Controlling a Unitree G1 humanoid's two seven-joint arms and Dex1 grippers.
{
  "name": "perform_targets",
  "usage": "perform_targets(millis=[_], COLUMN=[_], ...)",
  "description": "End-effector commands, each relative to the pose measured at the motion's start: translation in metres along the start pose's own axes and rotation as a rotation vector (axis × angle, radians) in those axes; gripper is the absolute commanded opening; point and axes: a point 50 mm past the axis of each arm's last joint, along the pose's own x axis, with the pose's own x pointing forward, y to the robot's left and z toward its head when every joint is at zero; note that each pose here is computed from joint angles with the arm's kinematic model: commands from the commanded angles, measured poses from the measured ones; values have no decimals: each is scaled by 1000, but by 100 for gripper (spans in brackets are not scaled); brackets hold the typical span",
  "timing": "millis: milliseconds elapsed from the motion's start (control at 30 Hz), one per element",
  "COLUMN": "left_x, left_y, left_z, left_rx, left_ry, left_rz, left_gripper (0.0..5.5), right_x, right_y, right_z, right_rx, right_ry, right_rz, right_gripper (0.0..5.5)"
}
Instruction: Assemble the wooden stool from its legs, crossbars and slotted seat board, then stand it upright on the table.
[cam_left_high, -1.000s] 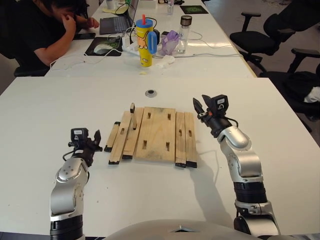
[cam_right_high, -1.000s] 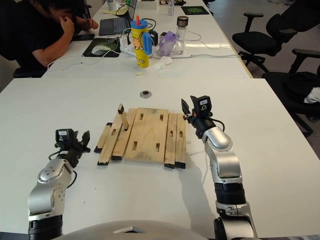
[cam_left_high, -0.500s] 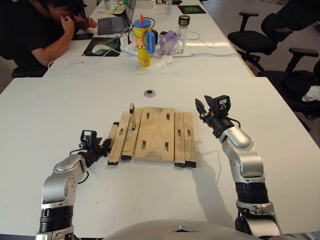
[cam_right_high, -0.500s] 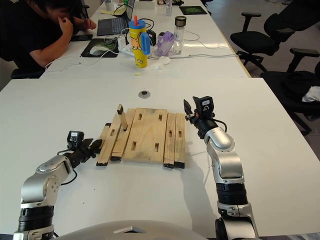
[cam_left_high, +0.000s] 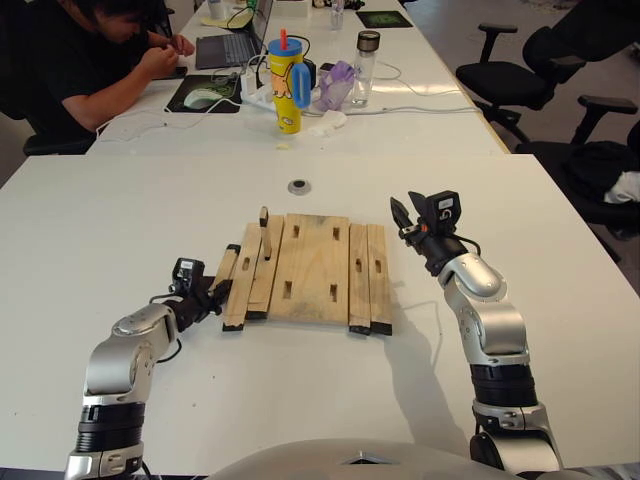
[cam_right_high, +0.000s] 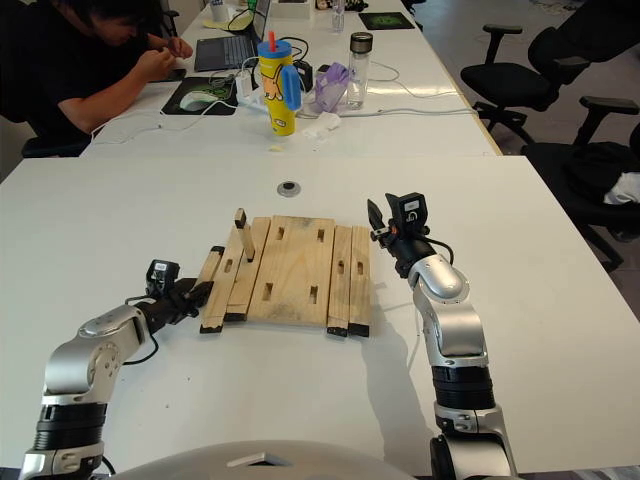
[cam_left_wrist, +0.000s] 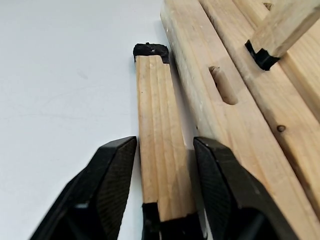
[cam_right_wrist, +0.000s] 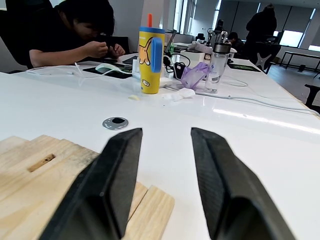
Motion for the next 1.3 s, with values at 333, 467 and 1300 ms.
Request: perform_targets(millis=[333, 467, 1300], left_x=[11, 6, -22], left_y=[11, 21, -146], left_z=[-5, 69, 154], left_rx=[59, 192, 657], left_ry=[46, -361, -944], left_rz=[39, 176, -331], left_gripper=[132, 132, 132], right_x=[5, 13, -6], right_y=[-5, -8, 25], right_z=[9, 19, 134], right_rx=[-1, 73, 994], right_ry=[-13, -35, -325], right_rz=[-29, -50, 624], right_gripper=[179, 179, 344])
